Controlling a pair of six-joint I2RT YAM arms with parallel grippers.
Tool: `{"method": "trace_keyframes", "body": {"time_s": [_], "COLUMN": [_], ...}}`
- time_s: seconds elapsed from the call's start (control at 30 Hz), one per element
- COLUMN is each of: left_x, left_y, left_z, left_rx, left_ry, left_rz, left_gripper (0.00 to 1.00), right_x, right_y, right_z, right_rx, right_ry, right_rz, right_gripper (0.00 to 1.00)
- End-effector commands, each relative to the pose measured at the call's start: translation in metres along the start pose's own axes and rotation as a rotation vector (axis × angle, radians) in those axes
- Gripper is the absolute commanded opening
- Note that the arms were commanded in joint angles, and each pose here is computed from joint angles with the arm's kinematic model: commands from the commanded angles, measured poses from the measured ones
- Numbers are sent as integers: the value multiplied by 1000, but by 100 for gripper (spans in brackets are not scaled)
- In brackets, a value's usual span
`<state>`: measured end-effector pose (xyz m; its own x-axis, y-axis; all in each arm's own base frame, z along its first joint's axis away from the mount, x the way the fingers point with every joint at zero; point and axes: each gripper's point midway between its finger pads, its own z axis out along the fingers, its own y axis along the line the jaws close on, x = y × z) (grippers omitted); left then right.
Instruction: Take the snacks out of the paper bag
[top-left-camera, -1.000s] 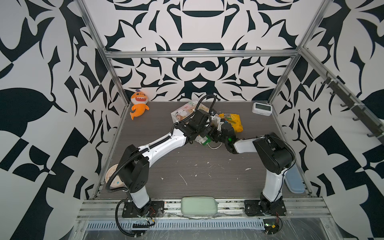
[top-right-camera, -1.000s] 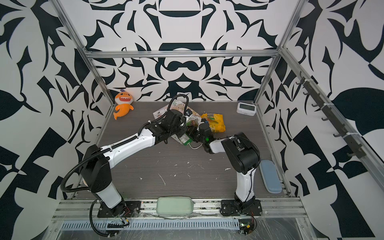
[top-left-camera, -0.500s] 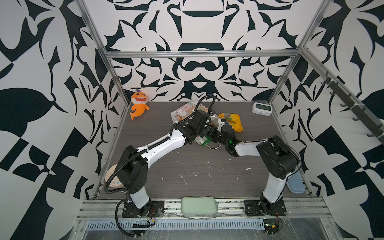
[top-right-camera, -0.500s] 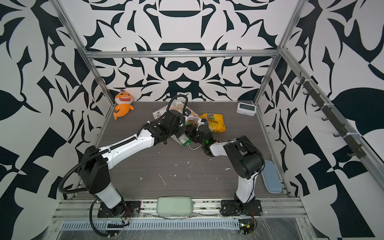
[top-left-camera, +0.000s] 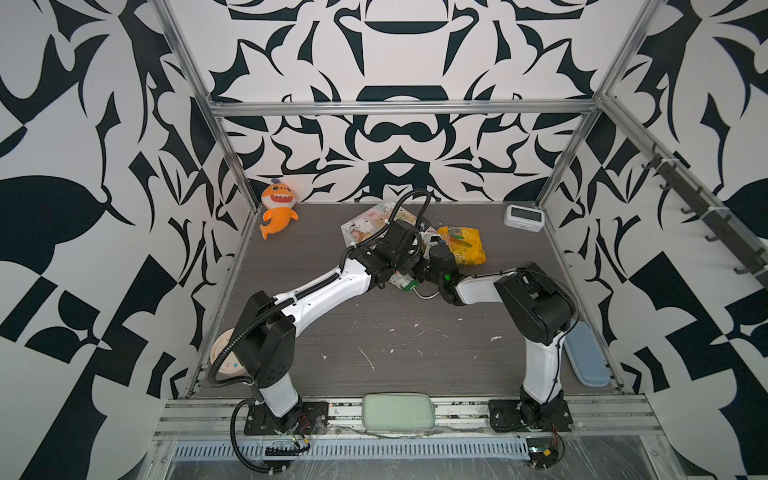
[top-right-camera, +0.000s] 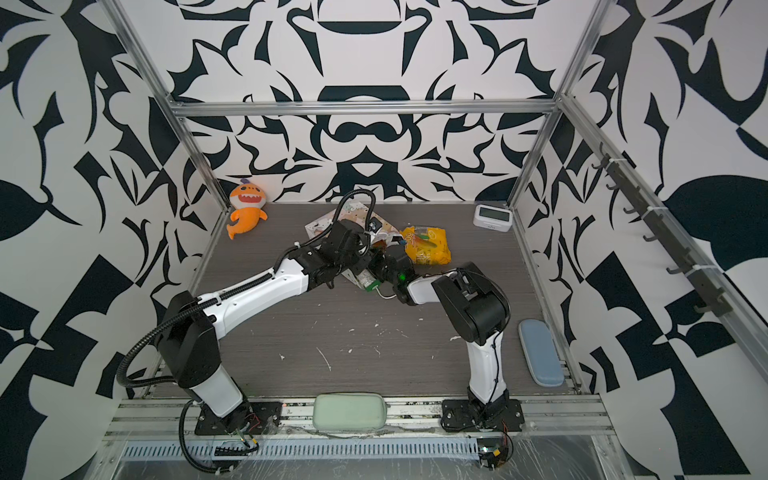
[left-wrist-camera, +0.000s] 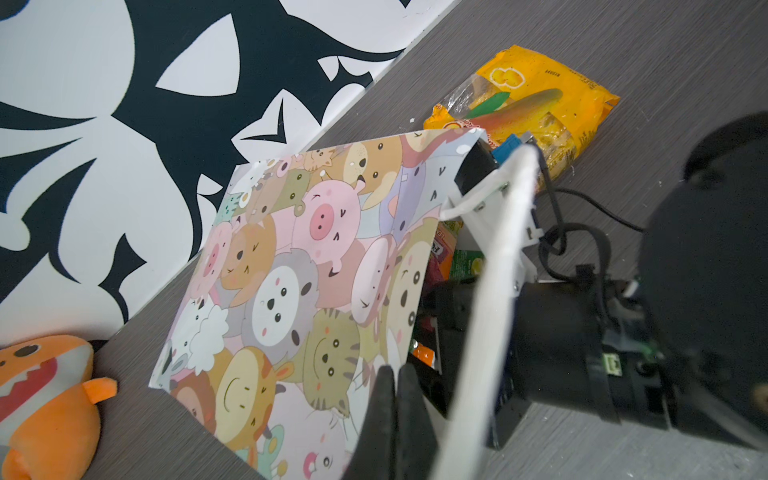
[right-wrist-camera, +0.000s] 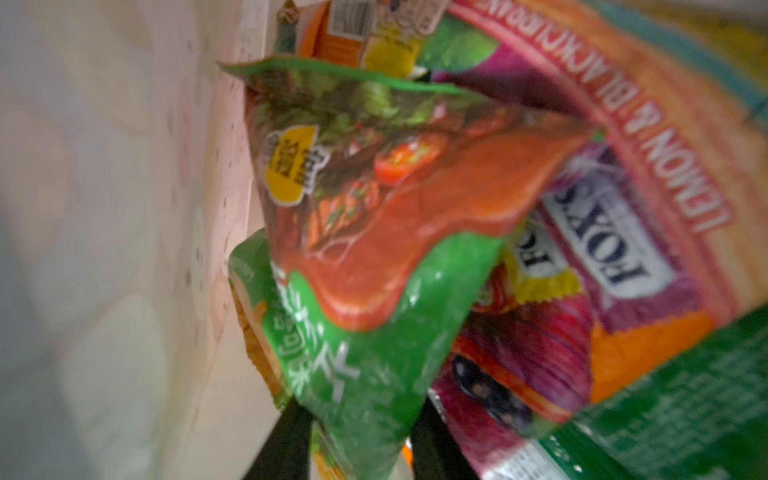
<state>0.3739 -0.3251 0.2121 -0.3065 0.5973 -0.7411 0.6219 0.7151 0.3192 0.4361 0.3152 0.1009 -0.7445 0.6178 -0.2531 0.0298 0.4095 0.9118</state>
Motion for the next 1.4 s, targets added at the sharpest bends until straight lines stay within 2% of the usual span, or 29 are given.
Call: {"method": "trace_keyframes", "body": {"time_s": [0.0,0.07,0.3,0.53,0.77,0.93,1.07,1.23,1.37], "left_x": [-11,-10,-6,2,10,6,7,4,3], "left_y": [8,10,21,41,61,73,83,87,85], "left_z": [-15,-15,-11,-6,-10,-12,-9,-8,-5], "left_rx": [-25,-36,-77,-134,-161,-178,-195,-201,-191], "left_ry": [-44,-42,-33,-11,-10,-14,-7,-14,-13], "left_rz": [-27,-27,-63,-97,-127,-123,-120,-117,-120], "left_gripper": [0,0,0,0,0,0,0,0,0], "right_x": [-19,-21,-17,-5,-5,-10,-7,-23,-38], "right_y": [39,43,44,42,41,42,58,72,65], "right_z": [-2,-4,-19,-46,-93,-116,-136,-167,-185], "right_rx": [-95,-98,-73,-34,60,55,48,52,81], "right_ry": [-73,-75,-68,-6,2,36,73,27,-1], "right_rz": [-25,-28,-49,-101,-210,-231,-319,-365,-368], "right_gripper": [22,14,0,0,0,0,0,0,0]}}
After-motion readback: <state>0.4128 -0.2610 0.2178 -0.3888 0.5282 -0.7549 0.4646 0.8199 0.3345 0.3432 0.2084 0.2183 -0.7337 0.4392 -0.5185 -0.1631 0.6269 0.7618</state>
